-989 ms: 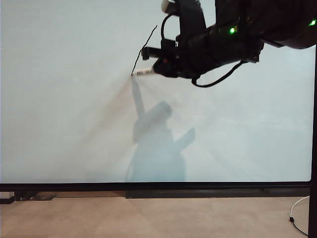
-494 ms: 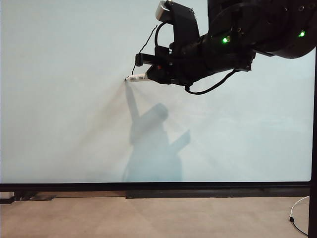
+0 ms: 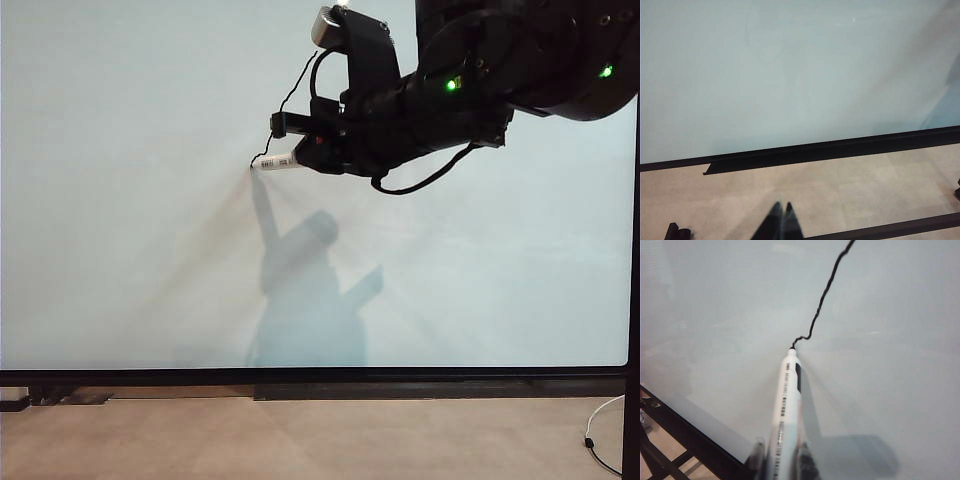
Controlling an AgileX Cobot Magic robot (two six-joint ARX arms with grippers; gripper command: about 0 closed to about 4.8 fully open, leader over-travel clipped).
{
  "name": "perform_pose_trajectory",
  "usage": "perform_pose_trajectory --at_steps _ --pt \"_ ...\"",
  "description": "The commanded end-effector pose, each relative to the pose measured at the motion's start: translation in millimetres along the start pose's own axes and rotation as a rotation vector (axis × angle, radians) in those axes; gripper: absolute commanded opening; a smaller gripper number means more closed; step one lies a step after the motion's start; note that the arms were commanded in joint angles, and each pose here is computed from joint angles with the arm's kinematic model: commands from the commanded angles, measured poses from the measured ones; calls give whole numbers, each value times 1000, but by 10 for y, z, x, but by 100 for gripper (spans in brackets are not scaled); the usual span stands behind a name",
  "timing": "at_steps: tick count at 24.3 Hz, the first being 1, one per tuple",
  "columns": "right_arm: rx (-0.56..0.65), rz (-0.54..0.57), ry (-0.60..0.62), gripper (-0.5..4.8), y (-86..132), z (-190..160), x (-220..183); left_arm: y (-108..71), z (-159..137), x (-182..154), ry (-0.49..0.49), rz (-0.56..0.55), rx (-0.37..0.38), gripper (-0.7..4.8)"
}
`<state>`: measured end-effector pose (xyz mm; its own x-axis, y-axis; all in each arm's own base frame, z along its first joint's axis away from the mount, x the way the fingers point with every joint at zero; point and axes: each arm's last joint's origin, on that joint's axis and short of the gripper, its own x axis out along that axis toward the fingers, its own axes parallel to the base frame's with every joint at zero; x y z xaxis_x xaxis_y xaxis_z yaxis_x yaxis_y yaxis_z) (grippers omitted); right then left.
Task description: Pick up the pen on the shelf to the right of the whiteboard and draw a triangle.
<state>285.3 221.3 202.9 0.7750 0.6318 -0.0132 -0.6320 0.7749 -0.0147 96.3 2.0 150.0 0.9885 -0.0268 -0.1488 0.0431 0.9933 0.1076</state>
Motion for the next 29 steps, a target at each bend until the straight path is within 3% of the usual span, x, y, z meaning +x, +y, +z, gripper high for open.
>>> perform_pose_trajectory --at_steps 1,29 --pt "11 -5 -19 -5 -2 23 10 1 22 -3 -15 -2 2 -5" --pt "15 43 -13 -5 86 -147 208 1 22 -3 -15 -2 2 -5"
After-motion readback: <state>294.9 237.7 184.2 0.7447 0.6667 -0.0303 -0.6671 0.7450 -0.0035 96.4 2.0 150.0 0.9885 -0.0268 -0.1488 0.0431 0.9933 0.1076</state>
